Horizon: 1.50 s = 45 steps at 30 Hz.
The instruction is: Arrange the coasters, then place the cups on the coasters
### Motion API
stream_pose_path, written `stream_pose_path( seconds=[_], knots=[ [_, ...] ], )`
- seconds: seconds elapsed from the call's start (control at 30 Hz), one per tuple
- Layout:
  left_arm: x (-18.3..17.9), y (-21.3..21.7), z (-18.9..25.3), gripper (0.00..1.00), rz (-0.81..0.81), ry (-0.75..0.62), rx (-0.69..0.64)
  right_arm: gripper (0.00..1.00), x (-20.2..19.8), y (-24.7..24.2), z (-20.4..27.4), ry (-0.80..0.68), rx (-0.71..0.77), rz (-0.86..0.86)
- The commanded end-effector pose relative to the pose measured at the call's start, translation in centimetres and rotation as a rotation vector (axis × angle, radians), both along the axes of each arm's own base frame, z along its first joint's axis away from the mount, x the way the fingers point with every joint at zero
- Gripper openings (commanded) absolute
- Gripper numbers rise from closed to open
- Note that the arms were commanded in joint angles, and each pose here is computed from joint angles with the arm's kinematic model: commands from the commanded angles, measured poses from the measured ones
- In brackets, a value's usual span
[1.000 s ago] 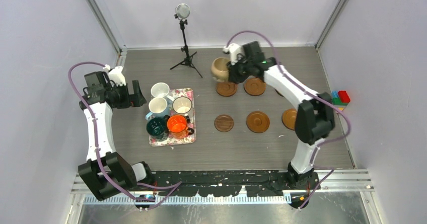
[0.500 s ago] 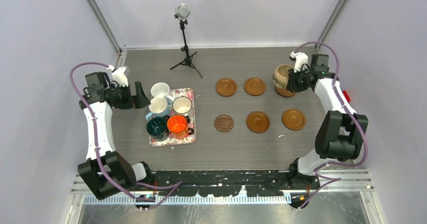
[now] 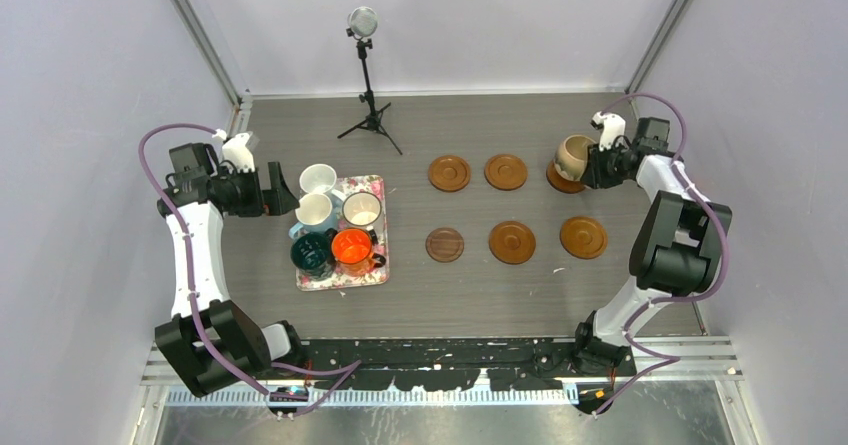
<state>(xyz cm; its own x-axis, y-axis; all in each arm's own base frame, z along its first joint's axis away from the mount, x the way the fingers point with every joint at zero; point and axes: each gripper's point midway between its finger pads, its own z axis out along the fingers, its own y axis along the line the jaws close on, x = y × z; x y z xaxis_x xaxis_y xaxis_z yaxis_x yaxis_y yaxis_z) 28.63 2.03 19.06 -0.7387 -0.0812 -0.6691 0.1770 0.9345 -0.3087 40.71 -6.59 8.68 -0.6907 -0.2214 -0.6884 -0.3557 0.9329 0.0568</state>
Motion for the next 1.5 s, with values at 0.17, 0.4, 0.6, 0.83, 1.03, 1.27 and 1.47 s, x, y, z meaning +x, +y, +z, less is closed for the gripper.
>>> stream_pose_path(
  seconds=[0.17,0.4,0.6,0.83,1.03,1.27,1.47],
  knots=[
    [0.1,0.1,-0.1,1.0,0.004,0.004,-0.002,0.0,3.3,0.0,1.2,-0.176,-0.029,0.09],
    [0.3,0.3,-0.4,1.0,0.01,0.016,0.003,0.01,3.0,-0.1,-0.2,-0.17,-0.046,0.107],
    [0.2,0.3,-0.6,1.0,0.007,0.024,0.004,0.08,2.0,-0.4,-1.0,-0.139,-0.073,0.114],
    [0.2,0.3,-0.6,1.0,0.005,0.025,-0.002,0.17,1.0,-0.8,-1.4,-0.114,-0.079,0.118],
    [0.1,0.3,-0.7,1.0,0.008,0.028,0.002,0.38,0.7,-1.2,-1.2,-0.109,-0.087,0.114],
    [0.2,0.3,-0.8,1.0,0.007,0.031,-0.002,0.6,0.6,-1.4,-0.1,-0.11,-0.088,0.113],
    [0.2,0.4,-1.0,1.0,0.01,0.032,0.001,0.72,-0.3,-1.1,2.2,-0.098,-0.088,0.123]
  ],
)
